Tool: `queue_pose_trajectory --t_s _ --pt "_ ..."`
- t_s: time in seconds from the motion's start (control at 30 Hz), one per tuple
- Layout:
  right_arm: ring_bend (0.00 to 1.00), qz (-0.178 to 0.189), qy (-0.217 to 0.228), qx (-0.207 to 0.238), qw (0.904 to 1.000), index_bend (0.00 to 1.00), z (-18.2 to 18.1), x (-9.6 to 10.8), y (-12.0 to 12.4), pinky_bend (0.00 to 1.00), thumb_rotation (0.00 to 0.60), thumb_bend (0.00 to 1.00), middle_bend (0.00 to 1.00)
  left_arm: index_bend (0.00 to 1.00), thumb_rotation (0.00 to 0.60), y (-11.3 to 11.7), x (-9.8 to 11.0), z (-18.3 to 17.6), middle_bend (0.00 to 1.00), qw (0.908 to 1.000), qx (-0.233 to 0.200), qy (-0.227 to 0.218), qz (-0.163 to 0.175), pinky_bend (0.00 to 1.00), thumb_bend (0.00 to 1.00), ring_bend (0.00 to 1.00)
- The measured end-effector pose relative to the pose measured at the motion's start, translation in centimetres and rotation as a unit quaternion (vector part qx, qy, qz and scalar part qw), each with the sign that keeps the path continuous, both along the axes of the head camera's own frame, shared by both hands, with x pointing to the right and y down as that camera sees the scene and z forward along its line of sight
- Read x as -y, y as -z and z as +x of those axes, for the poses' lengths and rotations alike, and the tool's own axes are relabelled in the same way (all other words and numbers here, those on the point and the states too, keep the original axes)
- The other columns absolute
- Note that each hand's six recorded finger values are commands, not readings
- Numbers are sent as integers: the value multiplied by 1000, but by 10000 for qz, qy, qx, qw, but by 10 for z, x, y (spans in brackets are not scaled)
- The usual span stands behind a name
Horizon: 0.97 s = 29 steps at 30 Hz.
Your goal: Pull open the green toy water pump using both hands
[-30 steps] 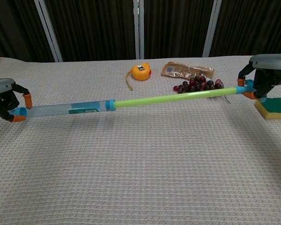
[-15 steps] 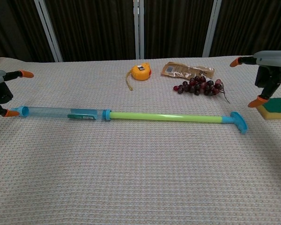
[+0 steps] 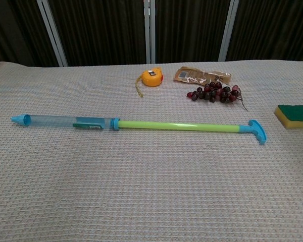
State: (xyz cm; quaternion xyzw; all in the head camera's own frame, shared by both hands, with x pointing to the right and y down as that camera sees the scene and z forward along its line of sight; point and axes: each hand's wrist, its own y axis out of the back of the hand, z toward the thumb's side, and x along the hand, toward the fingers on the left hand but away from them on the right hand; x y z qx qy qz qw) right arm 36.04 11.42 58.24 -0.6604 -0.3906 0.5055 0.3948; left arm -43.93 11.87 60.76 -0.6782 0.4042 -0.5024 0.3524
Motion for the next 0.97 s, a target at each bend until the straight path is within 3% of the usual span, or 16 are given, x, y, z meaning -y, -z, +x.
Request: queue_pose_trajectory --t_s 0.1,0.27,0.37,0.97 --pt "3 205 -68 -98 9997 0 25 -25 15 2 600 0 3 0 600 19 -23 -13 0 9998 176 79 35 0 0 0" --pt "0 335 -186 -626 9973 0 60 -69 28 0 600 0 0 0 600 45 -64 -29 0 9990 348 262 113 0 0 0" --pt "0 456 -211 -777 9957 0 68 -81 32 0 600 0 0 0 600 52 -75 -32 0 9988 401 250 118 0 0 0" --pt "0 572 -269 -714 9954 0 64 -89 37 0 600 0 0 0 600 54 -75 -40 0 9982 241 527 135 0 0 0"
